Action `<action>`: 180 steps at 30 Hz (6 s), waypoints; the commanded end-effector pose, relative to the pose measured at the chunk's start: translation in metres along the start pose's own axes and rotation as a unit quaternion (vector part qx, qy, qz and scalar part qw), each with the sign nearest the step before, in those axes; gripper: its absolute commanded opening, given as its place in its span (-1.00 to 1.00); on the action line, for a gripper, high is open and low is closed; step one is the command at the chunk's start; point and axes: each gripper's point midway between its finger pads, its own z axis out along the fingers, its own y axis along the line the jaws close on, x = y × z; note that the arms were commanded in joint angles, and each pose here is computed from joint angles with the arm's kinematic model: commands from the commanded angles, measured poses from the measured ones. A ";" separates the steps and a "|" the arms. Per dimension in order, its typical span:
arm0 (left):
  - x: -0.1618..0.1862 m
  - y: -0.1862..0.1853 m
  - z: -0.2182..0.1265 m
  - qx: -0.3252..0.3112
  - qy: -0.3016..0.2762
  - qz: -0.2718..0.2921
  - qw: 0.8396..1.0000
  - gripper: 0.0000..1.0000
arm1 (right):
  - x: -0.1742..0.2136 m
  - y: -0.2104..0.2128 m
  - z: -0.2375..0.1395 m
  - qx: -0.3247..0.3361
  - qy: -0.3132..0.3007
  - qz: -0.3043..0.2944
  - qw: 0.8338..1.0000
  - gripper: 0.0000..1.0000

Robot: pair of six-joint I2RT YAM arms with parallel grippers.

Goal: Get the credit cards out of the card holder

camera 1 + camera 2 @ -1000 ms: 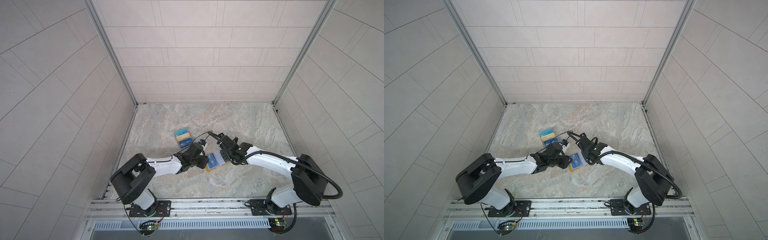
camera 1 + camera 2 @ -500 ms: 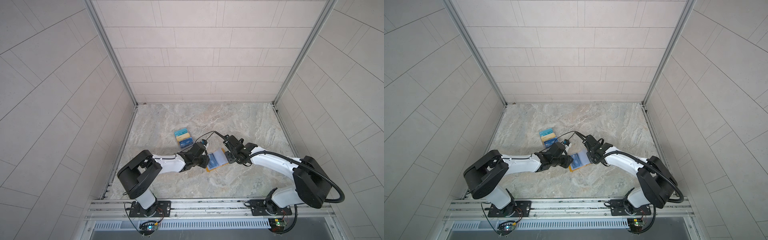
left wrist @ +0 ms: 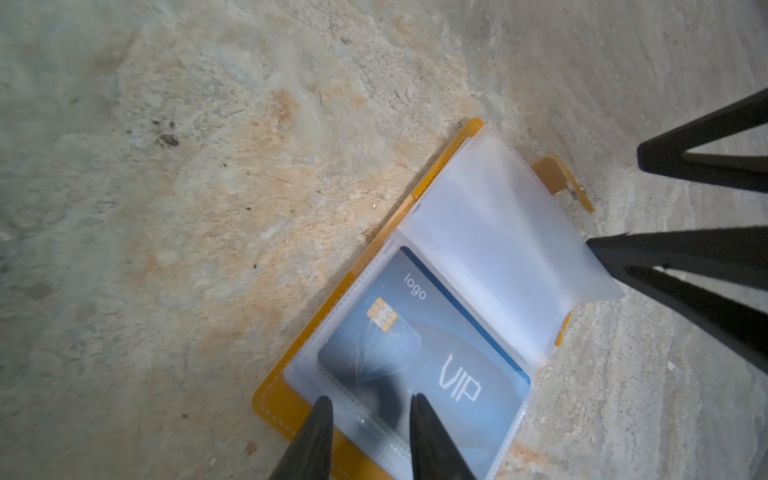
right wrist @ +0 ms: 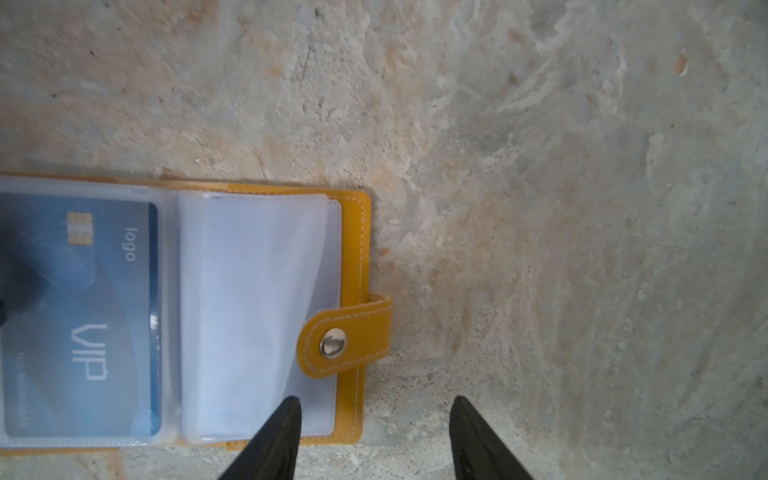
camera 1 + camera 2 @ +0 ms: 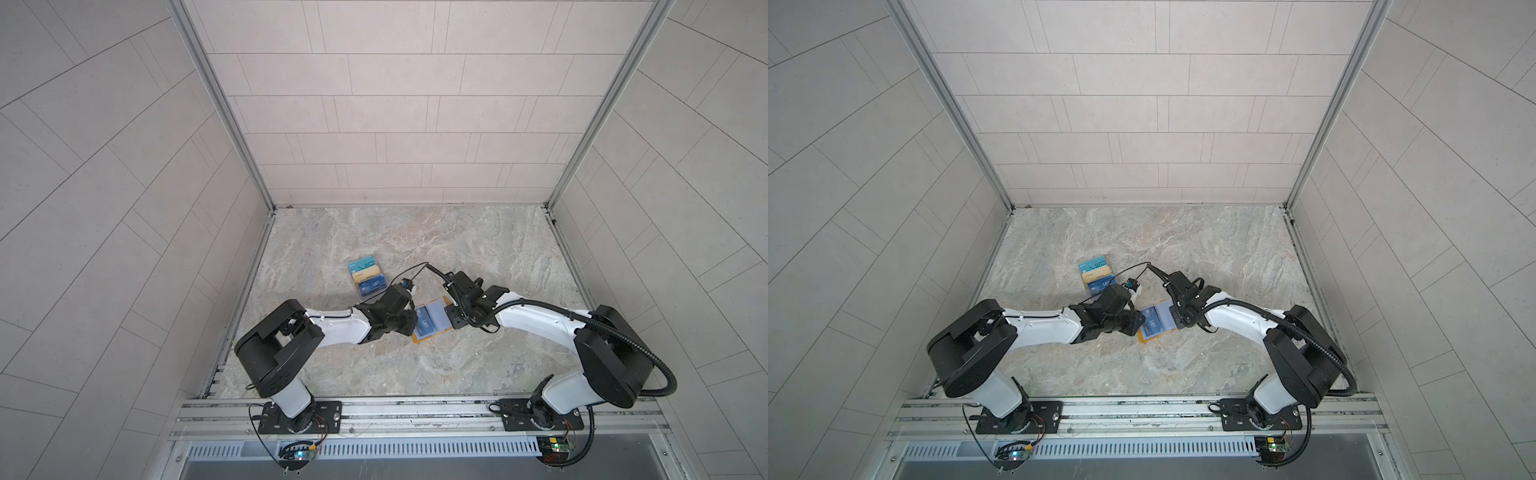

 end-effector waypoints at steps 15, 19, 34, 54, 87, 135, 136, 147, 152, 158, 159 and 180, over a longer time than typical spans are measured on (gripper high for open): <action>0.003 0.003 -0.002 -0.013 0.007 0.002 1.000 -0.30 | -0.009 -0.008 -0.024 0.012 -0.022 0.013 1.000 0.09; 0.001 0.003 -0.003 -0.015 0.003 0.000 1.000 -0.31 | -0.010 0.013 -0.024 -0.049 -0.011 0.016 0.999 0.03; 0.002 0.003 -0.002 -0.012 0.003 -0.002 1.000 -0.35 | 0.008 0.021 0.009 -0.090 0.036 0.069 0.993 0.09; -0.002 0.001 0.002 -0.013 0.007 0.004 1.000 -0.45 | 0.046 0.044 0.006 -0.162 0.067 0.109 0.979 -0.15; 0.009 0.009 -0.008 -0.027 0.015 -0.004 1.000 -0.82 | -0.023 0.102 -0.003 -0.314 0.038 0.123 0.941 -0.27; 0.027 0.023 -0.005 -0.049 0.034 -0.006 0.998 -0.98 | -0.035 0.104 -0.021 -0.396 0.033 0.156 0.904 -0.32; 0.027 0.023 -0.005 -0.049 0.034 -0.007 0.998 -0.98 | -0.034 0.103 -0.021 -0.396 0.035 0.157 0.904 -0.32; 0.028 0.021 -0.005 -0.046 0.035 -0.008 0.998 -0.99 | -0.042 0.112 -0.017 -0.425 0.029 0.181 0.886 -0.34; 0.027 0.020 -0.004 -0.043 0.033 -0.010 0.998 -0.99 | -0.043 0.115 -0.012 -0.435 0.032 0.196 0.878 -0.37; 0.027 0.021 -0.004 -0.044 0.033 -0.011 0.998 -0.99 | -0.039 0.121 -0.010 -0.446 0.043 0.194 0.873 -0.38; 0.027 0.021 -0.004 -0.044 0.032 -0.012 0.998 -0.99 | -0.038 0.122 -0.009 -0.447 0.047 0.194 0.872 -0.38; 0.030 0.024 -0.002 -0.051 0.036 -0.013 0.998 -0.99 | -0.042 0.128 -0.011 -0.474 0.043 0.199 0.857 -0.42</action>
